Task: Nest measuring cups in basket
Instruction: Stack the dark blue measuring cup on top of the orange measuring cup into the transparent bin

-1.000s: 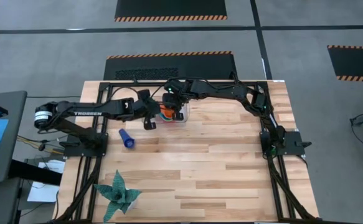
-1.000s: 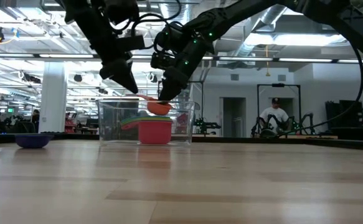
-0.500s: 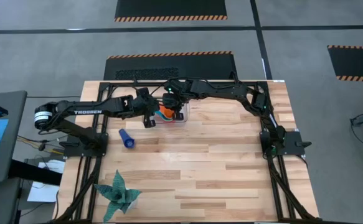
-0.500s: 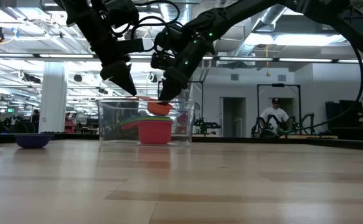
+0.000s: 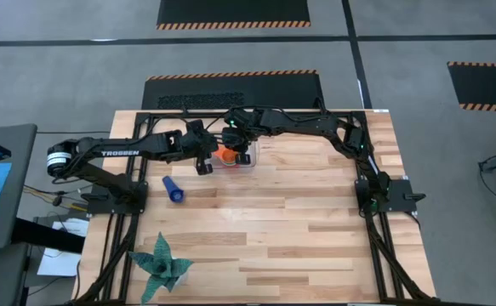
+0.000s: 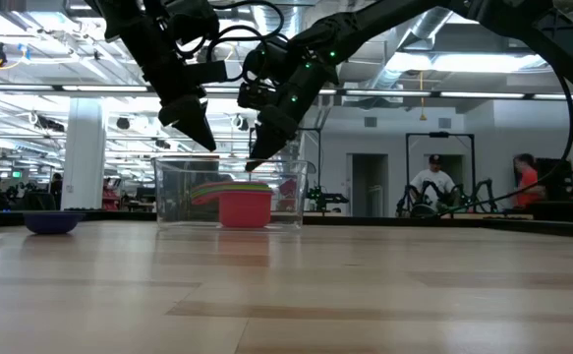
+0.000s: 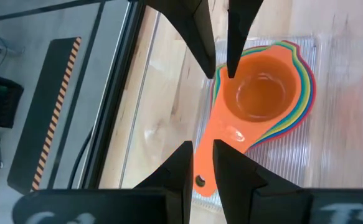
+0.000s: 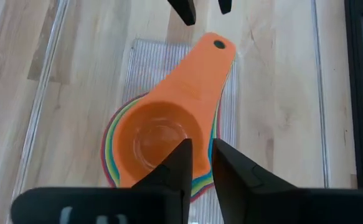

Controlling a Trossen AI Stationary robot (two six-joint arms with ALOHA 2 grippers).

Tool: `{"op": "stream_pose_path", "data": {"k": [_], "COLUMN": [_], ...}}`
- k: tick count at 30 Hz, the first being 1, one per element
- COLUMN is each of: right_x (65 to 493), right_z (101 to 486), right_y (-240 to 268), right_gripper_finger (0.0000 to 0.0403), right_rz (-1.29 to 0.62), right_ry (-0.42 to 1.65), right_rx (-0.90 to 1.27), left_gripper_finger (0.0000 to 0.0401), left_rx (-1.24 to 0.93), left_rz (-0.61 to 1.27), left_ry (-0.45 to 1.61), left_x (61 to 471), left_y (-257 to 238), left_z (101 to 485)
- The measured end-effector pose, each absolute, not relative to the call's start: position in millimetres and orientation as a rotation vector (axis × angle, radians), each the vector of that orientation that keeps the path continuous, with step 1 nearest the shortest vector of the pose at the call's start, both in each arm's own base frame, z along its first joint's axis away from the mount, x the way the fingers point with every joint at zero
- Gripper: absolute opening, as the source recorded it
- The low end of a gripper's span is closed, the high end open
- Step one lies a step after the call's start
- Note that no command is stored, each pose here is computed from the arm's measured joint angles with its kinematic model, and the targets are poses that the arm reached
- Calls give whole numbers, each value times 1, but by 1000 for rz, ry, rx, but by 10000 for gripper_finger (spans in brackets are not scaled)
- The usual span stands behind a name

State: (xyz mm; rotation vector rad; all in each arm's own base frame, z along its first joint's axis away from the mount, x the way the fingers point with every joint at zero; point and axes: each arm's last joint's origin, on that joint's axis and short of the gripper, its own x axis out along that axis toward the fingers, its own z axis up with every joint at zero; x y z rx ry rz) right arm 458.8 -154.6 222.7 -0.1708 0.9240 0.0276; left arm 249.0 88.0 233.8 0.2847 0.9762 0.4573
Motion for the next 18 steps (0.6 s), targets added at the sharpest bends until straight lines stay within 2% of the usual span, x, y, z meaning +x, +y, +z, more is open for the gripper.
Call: {"op": "stream_pose_path", "data": {"k": [7,12,18], "right_x": [456,447,412], "right_z": [232,260,293], "right_y": [-155,-150,-146], "right_gripper_finger": [88,87,87], "right_rz": [-53,-91,-284], "right_ry": [933,961,1093], "right_rx": [-182,-157,30], "left_gripper_finger": [51,51,51], "left_rx": [258,188,172], "left_rz": [472,500,453], "left_ry": [967,906,954], "left_x": [248,245,223], "left_y": [88,80,58], "left_z": [234,248,274]}}
